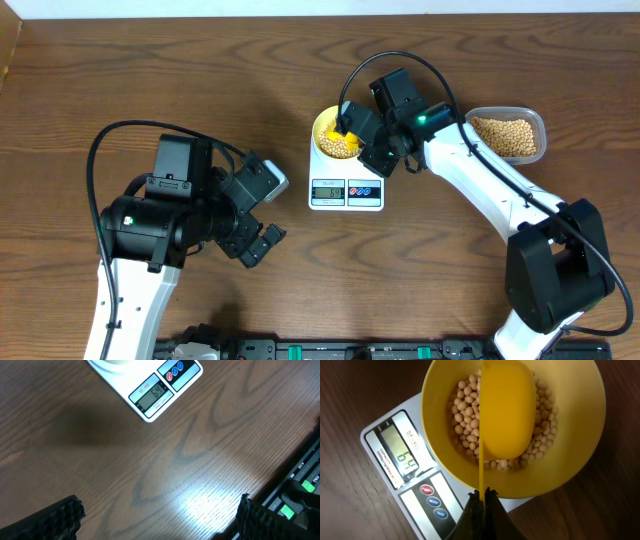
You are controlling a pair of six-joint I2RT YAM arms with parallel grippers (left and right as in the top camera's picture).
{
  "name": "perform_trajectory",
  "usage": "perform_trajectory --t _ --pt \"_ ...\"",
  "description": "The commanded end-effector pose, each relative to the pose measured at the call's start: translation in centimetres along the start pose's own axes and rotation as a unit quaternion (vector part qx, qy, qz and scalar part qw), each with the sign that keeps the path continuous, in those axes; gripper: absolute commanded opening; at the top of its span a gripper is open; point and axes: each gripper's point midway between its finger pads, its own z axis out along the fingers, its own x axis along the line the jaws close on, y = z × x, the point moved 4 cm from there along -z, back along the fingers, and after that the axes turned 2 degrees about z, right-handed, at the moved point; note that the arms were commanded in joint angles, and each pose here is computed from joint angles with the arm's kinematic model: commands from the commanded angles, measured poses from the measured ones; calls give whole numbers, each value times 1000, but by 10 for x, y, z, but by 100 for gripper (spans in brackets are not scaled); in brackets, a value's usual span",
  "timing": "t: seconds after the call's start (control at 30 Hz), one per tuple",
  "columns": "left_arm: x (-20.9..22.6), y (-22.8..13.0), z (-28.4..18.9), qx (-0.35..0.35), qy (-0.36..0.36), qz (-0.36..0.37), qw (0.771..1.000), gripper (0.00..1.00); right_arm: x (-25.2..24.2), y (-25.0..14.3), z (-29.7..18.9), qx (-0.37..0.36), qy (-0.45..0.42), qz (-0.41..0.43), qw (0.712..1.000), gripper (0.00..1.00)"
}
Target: Scoop item into bowl and weigh 50g on scale
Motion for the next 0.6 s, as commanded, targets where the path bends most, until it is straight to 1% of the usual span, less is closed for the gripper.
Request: perform_trajectory --t 0.0,0.17,0.3,0.43,0.57 --pt "-1 3 -4 -10 -2 6 1000 100 4 5 1 -7 12 27 1000 1" --pt "-1 3 -4 -10 -2 6 1000 100 1 7 -3 -18 24 60 998 1" --pt "-1 3 -4 -10 -2 6 1000 100 0 10 -9 -44 66 86 993 1" --pt "-1 3 -4 -10 -2 6 1000 100 -9 7 -12 -46 63 107 991 1" --pt "-1 3 -4 -10 -2 6 1000 100 -17 6 -18 -57 71 147 985 1"
